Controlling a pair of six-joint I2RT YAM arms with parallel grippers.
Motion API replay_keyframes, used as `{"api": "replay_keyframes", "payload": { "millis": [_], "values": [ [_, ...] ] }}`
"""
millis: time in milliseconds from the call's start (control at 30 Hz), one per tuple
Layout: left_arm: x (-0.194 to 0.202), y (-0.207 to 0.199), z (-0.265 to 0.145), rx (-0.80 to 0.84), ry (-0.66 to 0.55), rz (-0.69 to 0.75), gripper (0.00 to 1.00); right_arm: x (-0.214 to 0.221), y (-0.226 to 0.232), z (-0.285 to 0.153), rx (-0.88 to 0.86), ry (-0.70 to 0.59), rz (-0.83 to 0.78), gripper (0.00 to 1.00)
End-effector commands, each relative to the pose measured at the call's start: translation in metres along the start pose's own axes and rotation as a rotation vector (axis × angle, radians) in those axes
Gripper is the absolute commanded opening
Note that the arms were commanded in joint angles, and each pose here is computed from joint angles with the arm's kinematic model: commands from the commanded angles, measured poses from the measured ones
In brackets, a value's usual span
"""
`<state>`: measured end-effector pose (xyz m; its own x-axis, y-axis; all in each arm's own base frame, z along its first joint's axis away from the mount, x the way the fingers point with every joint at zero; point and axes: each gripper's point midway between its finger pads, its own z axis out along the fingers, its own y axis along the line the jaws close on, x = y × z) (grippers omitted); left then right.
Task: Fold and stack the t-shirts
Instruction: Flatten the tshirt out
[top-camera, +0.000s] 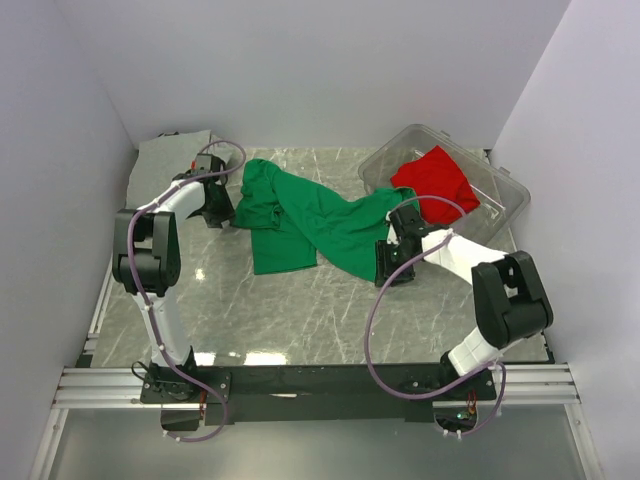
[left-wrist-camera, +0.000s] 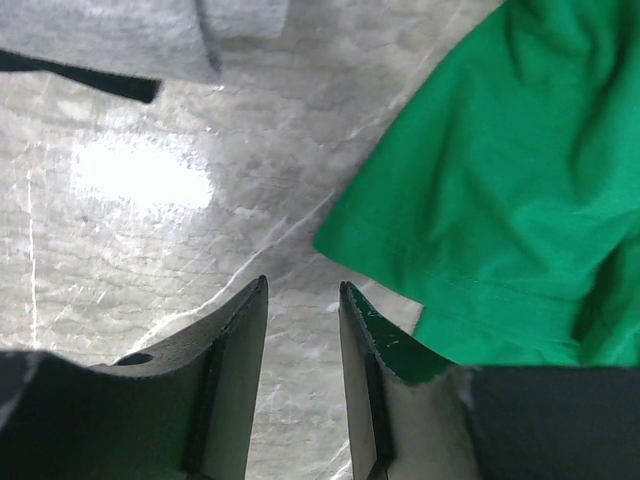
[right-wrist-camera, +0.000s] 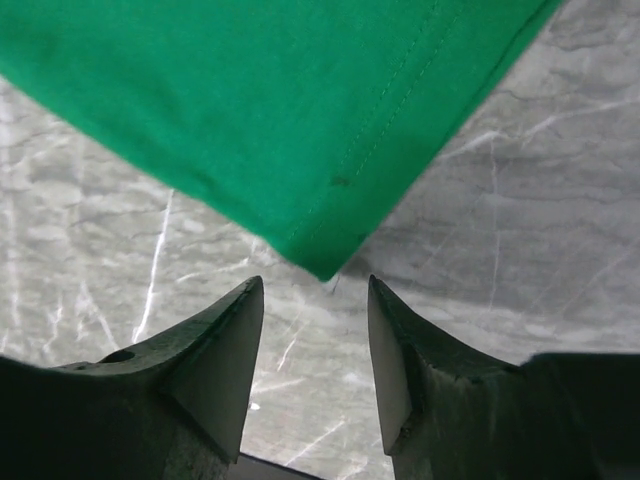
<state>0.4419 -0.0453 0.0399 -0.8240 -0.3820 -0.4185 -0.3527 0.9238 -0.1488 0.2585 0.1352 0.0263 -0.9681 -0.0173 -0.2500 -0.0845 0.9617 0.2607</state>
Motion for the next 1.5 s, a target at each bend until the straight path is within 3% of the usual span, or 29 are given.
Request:
{"api": "replay_keyframes", "payload": {
  "millis": [0, 200, 400, 567, 733, 1467],
  "values": [
    [-0.022, -0.016, -0.023, 0.073, -0.081, 0.021, 0.4, 0.0, -0.002, 0.013, 0.032, 0.001, 0.008, 0.52],
    [-0.022, -0.015, -0.024, 0.074, -0.079, 0.048, 0.41, -0.001, -0.004, 0.026, 0.041, 0.006, 0.011, 0.46],
    [-0.022, -0.013, -0.025, 0.072, -0.086, 0.061, 0.41, -0.004, -0.005, 0.031, 0.071, 0.003, 0.013, 0.32],
    [-0.022, -0.014, -0.02, 0.073, -0.081, 0.069, 0.43, -0.005, -0.009, 0.03, 0.107, -0.001, 0.026, 0.0],
    [-0.027, -0.012, -0.016, 0.072, -0.089, 0.066, 0.48, -0.005, -0.011, 0.025, 0.118, -0.018, 0.039, 0.0],
    [-0.02, -0.019, 0.018, 0.101, -0.035, 0.06, 0.45, -0.008, -0.008, 0.021, 0.113, -0.035, 0.066, 0.0]
  ]
}}
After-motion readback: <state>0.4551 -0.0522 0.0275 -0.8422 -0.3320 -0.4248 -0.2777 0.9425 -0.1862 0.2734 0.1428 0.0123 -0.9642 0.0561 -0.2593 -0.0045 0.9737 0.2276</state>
